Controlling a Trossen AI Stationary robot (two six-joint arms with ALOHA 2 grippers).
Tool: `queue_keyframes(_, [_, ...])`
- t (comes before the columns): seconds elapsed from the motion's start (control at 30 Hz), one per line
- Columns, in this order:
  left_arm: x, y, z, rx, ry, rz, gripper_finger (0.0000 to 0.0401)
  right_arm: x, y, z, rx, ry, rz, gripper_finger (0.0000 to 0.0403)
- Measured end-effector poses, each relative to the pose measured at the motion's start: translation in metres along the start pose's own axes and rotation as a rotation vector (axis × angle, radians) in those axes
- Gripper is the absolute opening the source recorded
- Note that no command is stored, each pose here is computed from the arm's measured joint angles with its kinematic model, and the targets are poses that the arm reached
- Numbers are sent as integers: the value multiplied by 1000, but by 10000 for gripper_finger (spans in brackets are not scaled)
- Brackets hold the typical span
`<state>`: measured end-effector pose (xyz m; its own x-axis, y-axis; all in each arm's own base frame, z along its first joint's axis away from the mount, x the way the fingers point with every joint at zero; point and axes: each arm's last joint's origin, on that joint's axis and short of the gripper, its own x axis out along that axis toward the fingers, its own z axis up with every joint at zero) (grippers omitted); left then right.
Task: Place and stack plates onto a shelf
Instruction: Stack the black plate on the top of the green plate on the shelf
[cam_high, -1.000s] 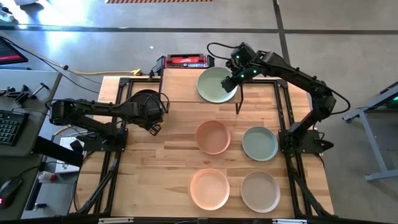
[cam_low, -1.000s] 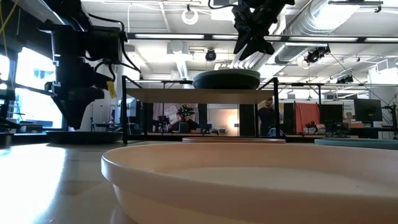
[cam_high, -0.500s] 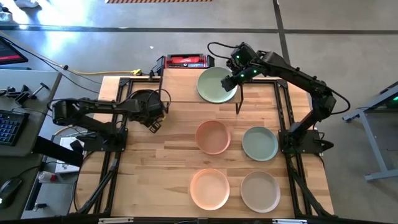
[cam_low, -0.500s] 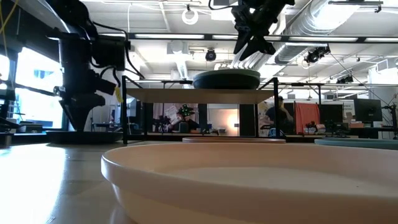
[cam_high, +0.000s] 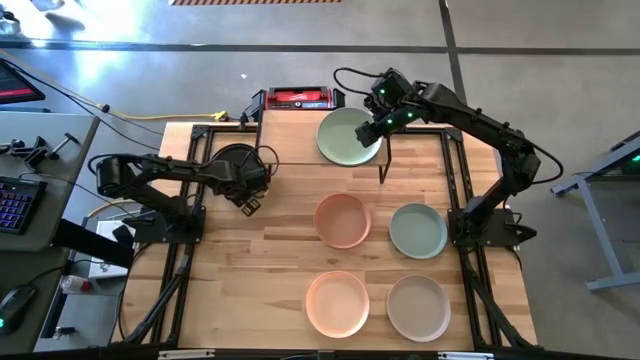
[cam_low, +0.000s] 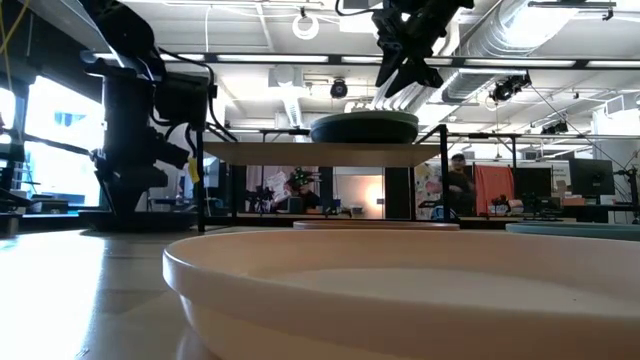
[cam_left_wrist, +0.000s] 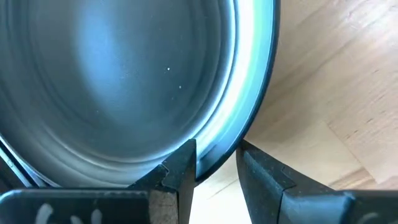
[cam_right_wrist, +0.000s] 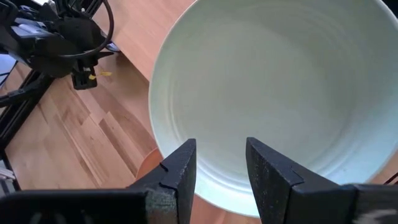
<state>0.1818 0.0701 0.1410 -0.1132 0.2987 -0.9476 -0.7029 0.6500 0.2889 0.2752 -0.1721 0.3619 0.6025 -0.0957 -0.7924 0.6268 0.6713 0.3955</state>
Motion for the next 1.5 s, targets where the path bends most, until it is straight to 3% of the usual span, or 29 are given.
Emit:
queue_keyframes(0.27, [0, 2, 1, 10, -12, 23, 96, 0, 0, 0, -1, 0, -1, 119])
queue_keyframes(0.77, [0, 1, 2, 48, -19, 23, 9, 0, 0, 0, -2, 0, 0, 119])
queue_keyframes(1.13, [-2, 2, 1, 52, -1, 29, 2, 0, 0, 0, -3, 0, 0, 119])
queue_keyframes(1.5, [-35, 6, 19, 52, 18, 51, 0, 0, 0, 0, -4, 0, -1, 119])
